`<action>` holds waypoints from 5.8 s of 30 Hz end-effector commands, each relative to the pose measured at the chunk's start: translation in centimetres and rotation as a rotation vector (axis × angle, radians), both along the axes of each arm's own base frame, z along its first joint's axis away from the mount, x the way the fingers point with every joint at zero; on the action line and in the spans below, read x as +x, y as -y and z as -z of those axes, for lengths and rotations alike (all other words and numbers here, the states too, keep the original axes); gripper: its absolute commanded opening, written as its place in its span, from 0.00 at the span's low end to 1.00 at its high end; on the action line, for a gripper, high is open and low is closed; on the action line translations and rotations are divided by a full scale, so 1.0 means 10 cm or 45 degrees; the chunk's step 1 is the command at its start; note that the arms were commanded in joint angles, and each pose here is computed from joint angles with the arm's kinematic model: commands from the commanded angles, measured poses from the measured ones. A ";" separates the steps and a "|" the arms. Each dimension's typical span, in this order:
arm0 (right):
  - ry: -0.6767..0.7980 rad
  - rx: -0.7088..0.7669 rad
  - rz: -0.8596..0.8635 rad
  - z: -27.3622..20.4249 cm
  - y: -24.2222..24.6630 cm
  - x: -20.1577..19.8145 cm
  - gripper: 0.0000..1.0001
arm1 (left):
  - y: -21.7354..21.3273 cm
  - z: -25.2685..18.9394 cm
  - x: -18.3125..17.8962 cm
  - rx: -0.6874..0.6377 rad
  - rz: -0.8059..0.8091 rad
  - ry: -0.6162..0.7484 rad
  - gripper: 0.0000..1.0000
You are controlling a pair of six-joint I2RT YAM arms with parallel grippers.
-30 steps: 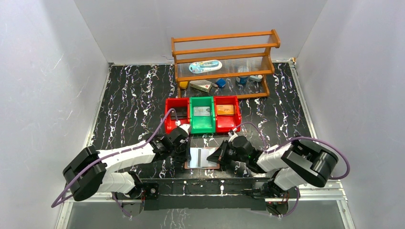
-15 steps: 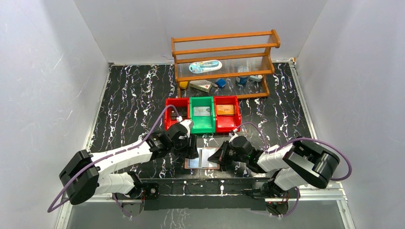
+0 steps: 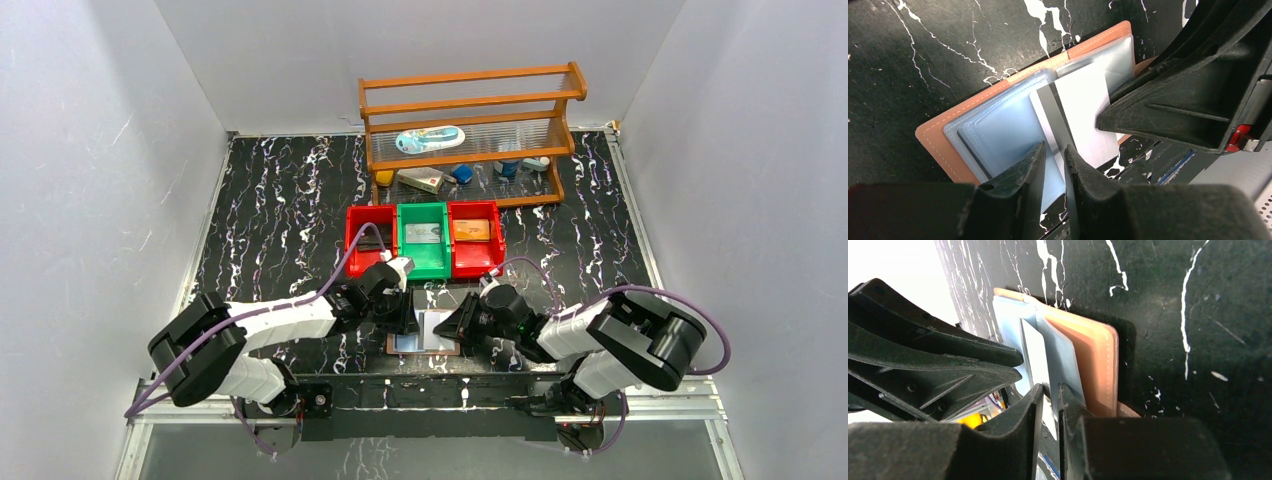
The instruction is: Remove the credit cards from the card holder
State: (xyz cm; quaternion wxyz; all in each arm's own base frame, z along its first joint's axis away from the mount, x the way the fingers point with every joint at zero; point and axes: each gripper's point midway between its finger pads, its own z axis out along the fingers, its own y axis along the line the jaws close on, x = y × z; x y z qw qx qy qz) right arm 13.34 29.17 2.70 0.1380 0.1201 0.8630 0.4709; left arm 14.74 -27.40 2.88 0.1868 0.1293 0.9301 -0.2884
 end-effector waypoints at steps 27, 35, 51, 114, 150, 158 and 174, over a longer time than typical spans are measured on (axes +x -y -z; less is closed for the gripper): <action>0.240 -0.027 0.043 -0.29 0.13 0.17 0.00 | -0.48 0.07 -0.13 0.189 -0.054 0.019 0.26; 0.291 -0.001 0.057 -0.39 0.17 0.18 0.00 | -0.48 -0.11 -0.06 0.173 -0.072 0.076 0.39; 0.484 0.040 0.059 -0.76 0.19 0.26 0.00 | -0.73 -0.55 0.18 0.283 -0.189 0.262 0.85; 1.825 -1.531 -0.948 -0.94 -0.46 2.33 0.00 | -1.92 -1.12 0.74 0.440 -0.692 0.513 0.98; 1.871 -1.554 -1.003 -0.68 -0.58 2.51 0.29 | -2.04 -1.27 0.72 0.415 -0.773 0.600 0.98; 1.834 -1.565 -0.993 -0.62 -0.54 2.53 0.34 | -2.03 -1.25 0.72 0.421 -0.763 0.587 0.98; 1.797 -1.543 -1.024 -0.53 -0.50 2.53 0.44 | -2.00 -1.21 0.72 0.427 -0.749 0.563 0.98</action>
